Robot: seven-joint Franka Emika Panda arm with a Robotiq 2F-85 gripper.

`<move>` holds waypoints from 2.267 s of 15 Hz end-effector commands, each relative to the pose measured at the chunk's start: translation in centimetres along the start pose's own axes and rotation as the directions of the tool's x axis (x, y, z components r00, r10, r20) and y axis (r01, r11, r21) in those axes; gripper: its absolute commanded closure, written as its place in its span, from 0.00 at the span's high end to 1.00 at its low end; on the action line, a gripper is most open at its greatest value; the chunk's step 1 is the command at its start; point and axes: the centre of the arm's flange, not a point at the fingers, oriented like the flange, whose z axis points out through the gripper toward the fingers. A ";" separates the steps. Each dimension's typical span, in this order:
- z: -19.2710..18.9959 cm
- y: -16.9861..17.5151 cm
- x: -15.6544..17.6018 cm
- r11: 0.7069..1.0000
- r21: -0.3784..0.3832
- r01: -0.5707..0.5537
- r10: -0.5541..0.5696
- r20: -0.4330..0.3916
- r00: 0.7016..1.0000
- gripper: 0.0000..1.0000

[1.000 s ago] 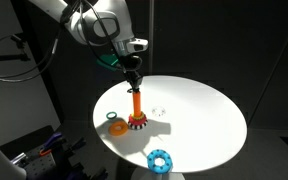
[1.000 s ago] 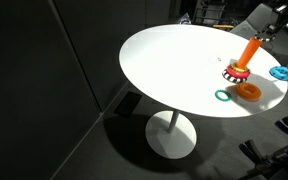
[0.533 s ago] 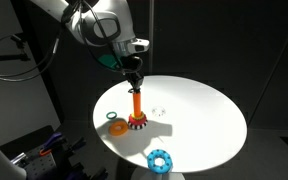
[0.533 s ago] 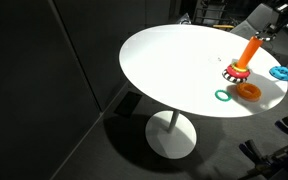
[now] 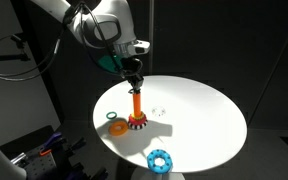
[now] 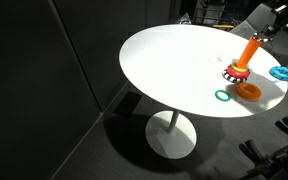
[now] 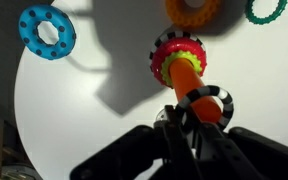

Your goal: Put the black and white ring on the stack

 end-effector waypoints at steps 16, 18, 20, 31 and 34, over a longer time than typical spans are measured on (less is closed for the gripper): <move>1.2 0.7 0.9 0.998 0.042 -0.050 0.051 -0.033 0.998 0.06; 1.3 0.7 0.9 0.998 0.044 -0.054 0.055 -0.030 0.998 0.06; 1.5 0.9 0.9 0.997 0.048 -0.058 0.059 -0.026 0.998 0.06; 1.7 1.1 0.7 0.994 0.069 -0.084 0.085 -0.011 0.996 0.53; 1.8 1.2 0.7 0.994 0.068 -0.084 0.085 -0.008 0.996 0.77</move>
